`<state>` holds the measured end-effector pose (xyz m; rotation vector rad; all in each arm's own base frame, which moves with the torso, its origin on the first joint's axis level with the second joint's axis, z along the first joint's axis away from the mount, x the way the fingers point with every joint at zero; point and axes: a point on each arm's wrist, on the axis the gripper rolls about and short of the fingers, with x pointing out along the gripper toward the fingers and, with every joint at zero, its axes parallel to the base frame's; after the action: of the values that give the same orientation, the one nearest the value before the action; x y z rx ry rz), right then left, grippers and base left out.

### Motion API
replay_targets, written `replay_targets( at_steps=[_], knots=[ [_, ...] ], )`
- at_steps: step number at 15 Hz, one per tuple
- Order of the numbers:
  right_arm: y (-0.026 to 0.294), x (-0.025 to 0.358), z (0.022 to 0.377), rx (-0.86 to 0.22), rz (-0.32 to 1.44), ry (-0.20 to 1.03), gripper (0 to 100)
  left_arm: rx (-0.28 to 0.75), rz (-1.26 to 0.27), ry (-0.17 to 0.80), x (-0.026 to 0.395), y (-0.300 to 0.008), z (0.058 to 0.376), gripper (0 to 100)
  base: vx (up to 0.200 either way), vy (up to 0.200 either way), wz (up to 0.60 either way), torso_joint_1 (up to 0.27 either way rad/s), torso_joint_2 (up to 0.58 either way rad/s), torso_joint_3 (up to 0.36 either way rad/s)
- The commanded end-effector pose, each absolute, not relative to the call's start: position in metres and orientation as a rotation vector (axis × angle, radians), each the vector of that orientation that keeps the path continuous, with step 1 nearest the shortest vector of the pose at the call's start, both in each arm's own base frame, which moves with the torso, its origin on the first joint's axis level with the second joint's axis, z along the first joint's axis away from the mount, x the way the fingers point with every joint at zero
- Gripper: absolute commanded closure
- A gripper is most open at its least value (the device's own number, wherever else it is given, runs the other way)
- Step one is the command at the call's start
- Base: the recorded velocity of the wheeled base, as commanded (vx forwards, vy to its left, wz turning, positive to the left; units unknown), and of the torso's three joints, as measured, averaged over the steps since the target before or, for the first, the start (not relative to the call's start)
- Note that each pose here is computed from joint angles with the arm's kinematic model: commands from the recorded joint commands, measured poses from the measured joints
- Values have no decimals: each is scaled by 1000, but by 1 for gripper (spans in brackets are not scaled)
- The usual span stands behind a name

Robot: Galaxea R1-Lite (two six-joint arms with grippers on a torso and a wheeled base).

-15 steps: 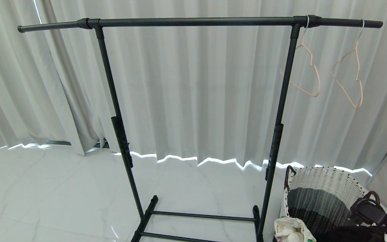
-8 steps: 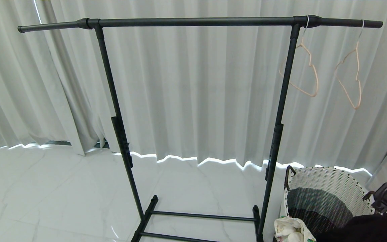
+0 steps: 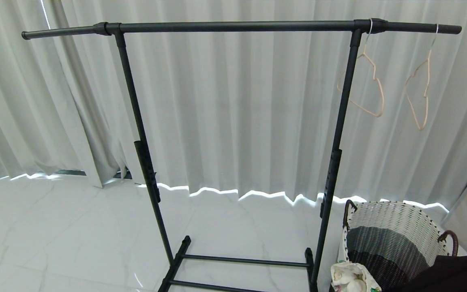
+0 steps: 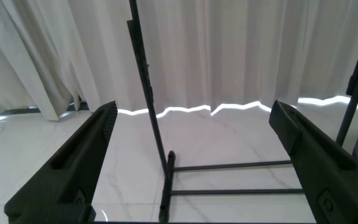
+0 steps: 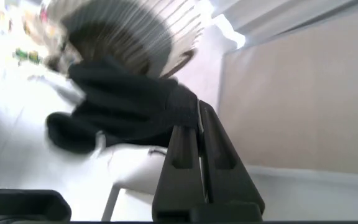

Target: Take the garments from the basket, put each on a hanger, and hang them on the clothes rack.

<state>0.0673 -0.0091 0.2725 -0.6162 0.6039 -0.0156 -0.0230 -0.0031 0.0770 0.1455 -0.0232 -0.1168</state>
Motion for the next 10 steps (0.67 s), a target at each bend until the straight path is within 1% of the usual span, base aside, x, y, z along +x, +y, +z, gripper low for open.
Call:
replay_targets(
  at_steps=[1, 6, 7, 10],
  knots=[
    [-7, 51, 292, -619, -44, 507, 100, 148, -117, -24, -23, -3, 77, 0, -200, 0, 0, 7, 2, -2],
    [-5, 46, 294, -631, -17, 476, 100, 148, -117, -24, -23, -3, 77, 0, -200, 0, 0, 7, 1, 5],
    [-3, 47, 294, -642, 18, 469, 100, 148, -117, -24, -23, -3, 77, 0, -200, 0, 0, 2, -2, -2],
    [-1, 47, 294, -654, 58, 457, 100, 150, -117, -24, -23, -3, 77, 0, 0, 0, 0, 0, 0, 0]
  ],
)
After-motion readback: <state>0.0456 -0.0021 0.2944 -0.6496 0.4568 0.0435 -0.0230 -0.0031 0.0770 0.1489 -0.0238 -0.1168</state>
